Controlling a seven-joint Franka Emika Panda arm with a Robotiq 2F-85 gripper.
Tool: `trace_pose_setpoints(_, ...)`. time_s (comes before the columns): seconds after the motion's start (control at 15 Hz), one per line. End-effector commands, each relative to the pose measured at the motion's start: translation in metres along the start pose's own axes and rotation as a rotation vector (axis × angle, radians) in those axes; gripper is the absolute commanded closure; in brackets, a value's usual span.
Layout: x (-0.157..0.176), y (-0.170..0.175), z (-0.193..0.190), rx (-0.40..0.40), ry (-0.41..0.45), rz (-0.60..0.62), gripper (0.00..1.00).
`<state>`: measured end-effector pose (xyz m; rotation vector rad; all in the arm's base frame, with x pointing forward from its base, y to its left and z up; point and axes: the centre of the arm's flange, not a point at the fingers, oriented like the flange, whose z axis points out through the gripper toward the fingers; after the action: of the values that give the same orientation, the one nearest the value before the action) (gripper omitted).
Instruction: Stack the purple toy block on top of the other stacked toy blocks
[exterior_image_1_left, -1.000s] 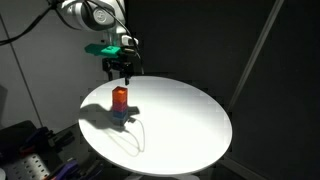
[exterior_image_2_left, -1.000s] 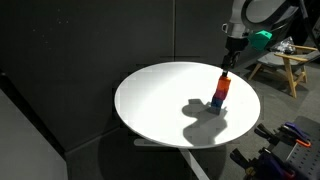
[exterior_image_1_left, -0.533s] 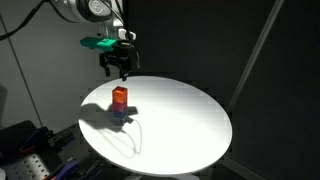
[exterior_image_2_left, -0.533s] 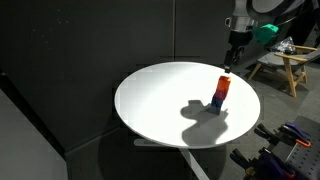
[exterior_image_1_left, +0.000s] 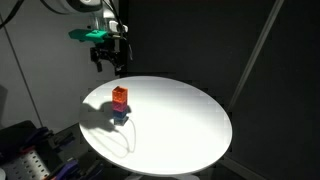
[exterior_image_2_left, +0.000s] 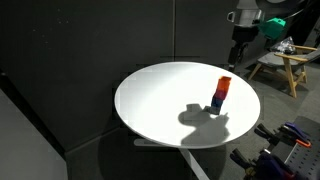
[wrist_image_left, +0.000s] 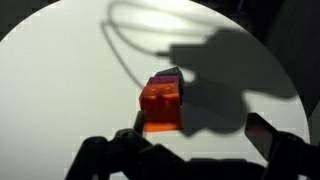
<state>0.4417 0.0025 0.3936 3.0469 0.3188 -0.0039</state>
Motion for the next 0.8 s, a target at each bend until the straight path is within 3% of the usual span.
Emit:
trace_pose_setpoints(0.0,-0.016,-0.012,-0.008,-0.024,0.006,0.003,0.0)
trace_pose_setpoints(0.73,-0.042,-0.025,-0.019,-0.014,0.009,0.135,0.0)
